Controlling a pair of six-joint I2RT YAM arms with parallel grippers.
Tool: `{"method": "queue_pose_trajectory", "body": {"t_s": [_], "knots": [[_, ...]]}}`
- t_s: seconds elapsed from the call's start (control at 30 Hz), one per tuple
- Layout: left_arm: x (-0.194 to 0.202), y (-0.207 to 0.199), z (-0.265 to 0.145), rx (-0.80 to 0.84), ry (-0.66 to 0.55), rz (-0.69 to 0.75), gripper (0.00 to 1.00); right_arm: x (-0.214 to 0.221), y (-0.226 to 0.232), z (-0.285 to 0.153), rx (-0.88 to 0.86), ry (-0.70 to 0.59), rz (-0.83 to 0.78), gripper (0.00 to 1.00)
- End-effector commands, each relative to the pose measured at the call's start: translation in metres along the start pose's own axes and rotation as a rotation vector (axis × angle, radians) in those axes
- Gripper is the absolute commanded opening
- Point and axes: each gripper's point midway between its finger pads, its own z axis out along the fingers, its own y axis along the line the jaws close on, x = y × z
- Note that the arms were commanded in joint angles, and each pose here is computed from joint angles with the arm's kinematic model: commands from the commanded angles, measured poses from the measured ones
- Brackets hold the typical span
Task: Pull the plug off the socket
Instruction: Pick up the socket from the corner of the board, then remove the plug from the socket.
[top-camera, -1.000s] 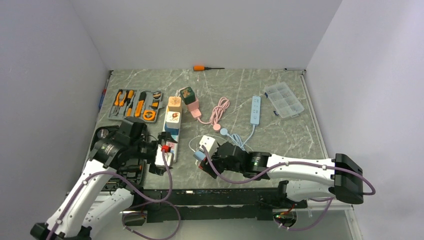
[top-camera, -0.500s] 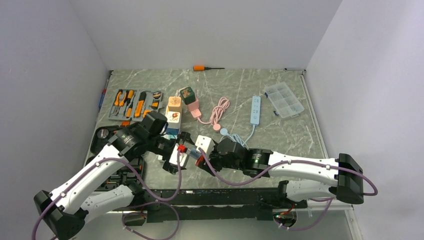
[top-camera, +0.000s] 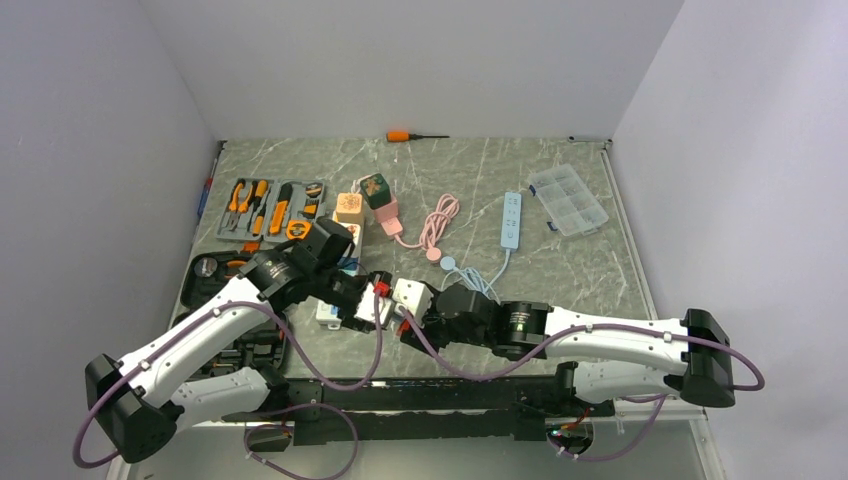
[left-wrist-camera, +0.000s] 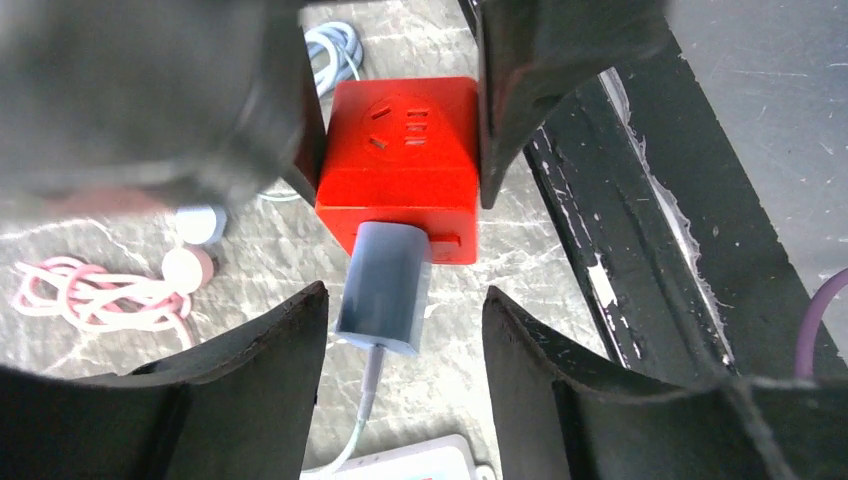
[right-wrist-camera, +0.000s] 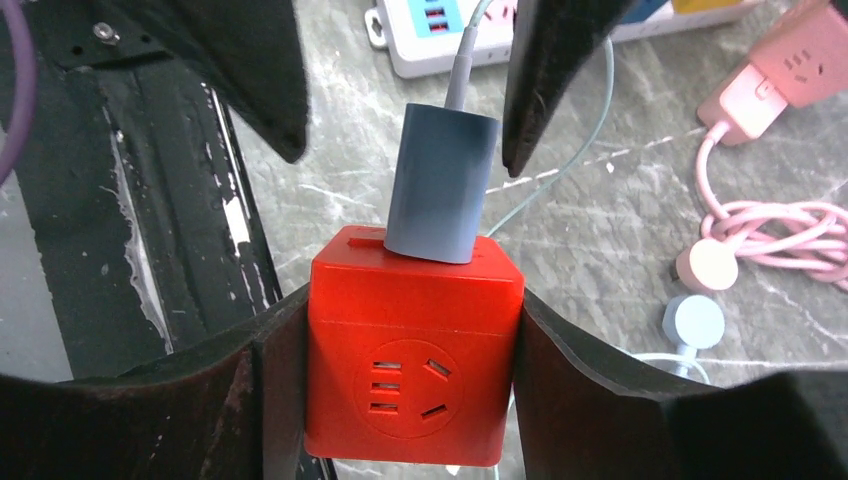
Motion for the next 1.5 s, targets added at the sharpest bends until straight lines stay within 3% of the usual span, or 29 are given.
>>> {"method": "queue_pose_trajectory", "body": {"t_s": [0.0,0.33,0.5,0.57,0.73,0.97,1.2,1.37,1.47], "knots": [[0.0,0.005,0.0,-0.012,0.025,-0.071,0.61,-0.062,-0.002,-0.017,0.018,-0.208,-0.024,0.0],[-0.007,0.011,0.003,-0.03,-0.011,-0.116,0.5,-0.076,-0.006,-0.022,0.039,-0.276,-0.013,0.0],[-0.011,0.006,0.001,-0.018,-0.023,-0.136,0.51,-0.08,-0.009,-0.023,0.062,-0.306,-0.004,0.0],[-0.014,0.005,-0.002,-0.028,-0.033,-0.138,0.56,-0.078,-0.01,-0.024,0.065,-0.308,0.006,0.0],[-0.038,0.013,-0.021,-0.136,-0.115,-0.115,0.79,-0.075,-0.008,-0.033,0.056,-0.329,0.04,0.0],[-0.057,0.019,-0.035,-0.202,-0.173,-0.059,0.87,-0.081,-0.003,-0.045,0.015,-0.367,0.046,0.0],[-0.064,0.019,-0.033,-0.153,-0.192,-0.064,0.96,-0.095,-0.003,-0.052,0.002,-0.374,0.003,0.0],[-0.058,0.015,-0.027,-0.101,-0.168,-0.079,0.93,-0.107,-0.007,-0.057,0.016,-0.391,-0.036,0.0],[-0.059,0.018,-0.026,-0.088,-0.17,-0.089,0.81,-0.11,-0.009,-0.055,0.023,-0.385,-0.056,0.0]]}}
